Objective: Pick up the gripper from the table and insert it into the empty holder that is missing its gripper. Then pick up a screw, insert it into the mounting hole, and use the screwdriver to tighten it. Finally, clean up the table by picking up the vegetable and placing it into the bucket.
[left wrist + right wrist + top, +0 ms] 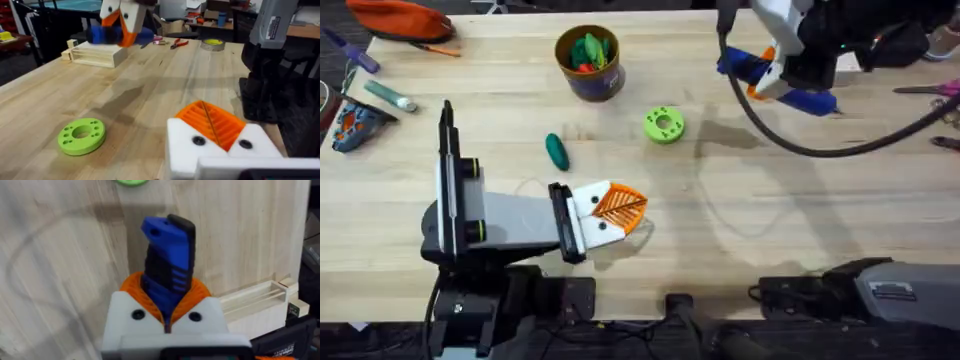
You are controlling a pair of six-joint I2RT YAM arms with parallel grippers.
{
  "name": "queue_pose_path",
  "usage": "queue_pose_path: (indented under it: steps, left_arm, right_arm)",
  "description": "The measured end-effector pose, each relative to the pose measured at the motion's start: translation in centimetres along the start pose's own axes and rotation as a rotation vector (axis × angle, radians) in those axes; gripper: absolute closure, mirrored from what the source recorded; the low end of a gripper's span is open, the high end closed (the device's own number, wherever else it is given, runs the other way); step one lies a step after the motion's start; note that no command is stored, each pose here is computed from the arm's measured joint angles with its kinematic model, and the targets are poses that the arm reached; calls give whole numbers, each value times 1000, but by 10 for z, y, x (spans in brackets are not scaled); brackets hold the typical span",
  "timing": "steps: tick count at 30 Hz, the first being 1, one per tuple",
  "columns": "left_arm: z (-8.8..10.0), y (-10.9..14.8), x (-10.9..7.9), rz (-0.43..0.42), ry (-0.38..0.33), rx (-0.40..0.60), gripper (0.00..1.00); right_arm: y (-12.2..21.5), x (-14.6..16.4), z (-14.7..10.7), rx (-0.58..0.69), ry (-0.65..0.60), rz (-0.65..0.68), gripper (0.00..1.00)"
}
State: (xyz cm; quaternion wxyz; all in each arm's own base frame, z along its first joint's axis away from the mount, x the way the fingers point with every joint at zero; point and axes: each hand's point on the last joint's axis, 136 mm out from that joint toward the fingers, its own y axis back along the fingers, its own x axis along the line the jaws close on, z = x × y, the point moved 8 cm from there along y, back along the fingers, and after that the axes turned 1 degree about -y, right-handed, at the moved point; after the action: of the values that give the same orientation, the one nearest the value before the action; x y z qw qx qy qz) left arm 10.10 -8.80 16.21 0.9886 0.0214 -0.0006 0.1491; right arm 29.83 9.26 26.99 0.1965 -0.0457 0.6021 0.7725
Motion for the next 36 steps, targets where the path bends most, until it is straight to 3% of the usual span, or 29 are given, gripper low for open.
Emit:
queue_pose_path:
  steps: [2, 3, 6, 22, 36]
  left_arm:
    - [0, 0, 0, 0, 0, 0, 987]
    - [0, 0, 0, 0, 0, 0, 987]
    - [0, 0, 0, 0, 0, 0, 987]
    - [0, 0, 0, 0, 0, 0, 987]
    - [0, 0, 0, 0, 0, 0, 987]
  right_arm:
    - [-9, -4, -4, 28, 39, 14, 980]
    - [-39, -11, -15, 105, 100, 70, 980]
    - [-62, -15, -22, 143, 133, 123, 980]
    - [-149, -16, -44, 191, 194, 233, 980]
    - [-158, -6, -52, 209, 201, 243, 973]
